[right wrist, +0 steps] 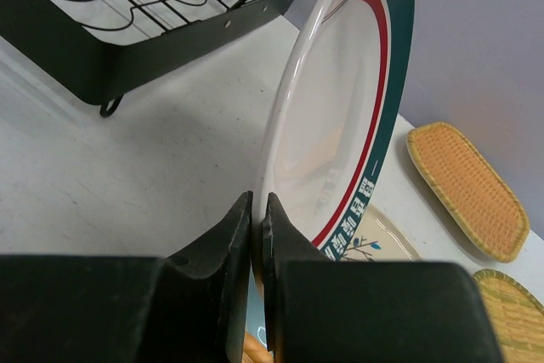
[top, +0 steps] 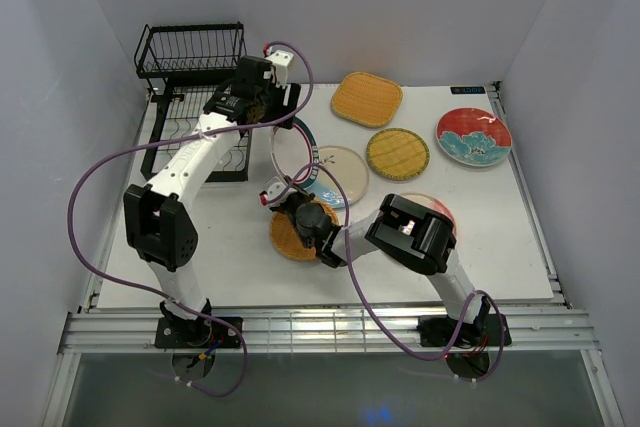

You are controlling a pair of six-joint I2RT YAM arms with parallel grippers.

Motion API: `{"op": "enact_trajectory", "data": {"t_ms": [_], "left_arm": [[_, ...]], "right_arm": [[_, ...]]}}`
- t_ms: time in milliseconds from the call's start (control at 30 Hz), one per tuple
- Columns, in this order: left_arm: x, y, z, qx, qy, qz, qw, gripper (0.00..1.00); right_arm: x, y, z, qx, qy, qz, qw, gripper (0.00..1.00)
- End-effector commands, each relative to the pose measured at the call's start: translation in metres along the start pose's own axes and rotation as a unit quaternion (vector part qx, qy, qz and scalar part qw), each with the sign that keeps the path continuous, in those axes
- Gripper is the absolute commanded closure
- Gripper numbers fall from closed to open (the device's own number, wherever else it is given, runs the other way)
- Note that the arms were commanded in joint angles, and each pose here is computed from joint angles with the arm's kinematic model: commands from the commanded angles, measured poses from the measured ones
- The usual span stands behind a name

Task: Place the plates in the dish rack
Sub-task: Insert the plate into the dish rack.

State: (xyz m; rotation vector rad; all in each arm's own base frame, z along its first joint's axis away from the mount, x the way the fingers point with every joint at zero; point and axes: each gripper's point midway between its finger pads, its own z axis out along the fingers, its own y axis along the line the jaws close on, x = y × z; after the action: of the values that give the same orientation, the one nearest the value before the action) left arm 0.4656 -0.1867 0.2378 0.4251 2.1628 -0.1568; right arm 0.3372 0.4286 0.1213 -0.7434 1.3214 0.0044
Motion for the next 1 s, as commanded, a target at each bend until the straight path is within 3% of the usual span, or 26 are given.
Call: {"op": "enact_trajectory", "data": {"t_ms": [0,367,567,967], "left_arm": [[-0.017,-0.006,-0.011,0.015,-0.019,-0.002,1.0,0.15],[-0.009,-0.011,-0.003,0.028,-0.003,-0.002,1.0,0.16],[-0.011,-0.011,-0.005,0.027,-0.006,-0.002,1.0,0.07],[-0.038,0.002,-0.038,-0.005,-0.067,-0.023,0.998,0.02]], "right_arm": [[-0.098,-0.072,-0.013,0.128,-0.167,0.131,0.969,0.92],[-0.106,-0.08,-0.015,0.147,-0.174,0.14,0.964,0.92],[-0.117,-0.082,-0.011,0.144,-0.183,0.149,0.961,0.92],[-0.135,-0.077,-0.005,0.115,-0.187,0.167,0.961,0.92]]}}
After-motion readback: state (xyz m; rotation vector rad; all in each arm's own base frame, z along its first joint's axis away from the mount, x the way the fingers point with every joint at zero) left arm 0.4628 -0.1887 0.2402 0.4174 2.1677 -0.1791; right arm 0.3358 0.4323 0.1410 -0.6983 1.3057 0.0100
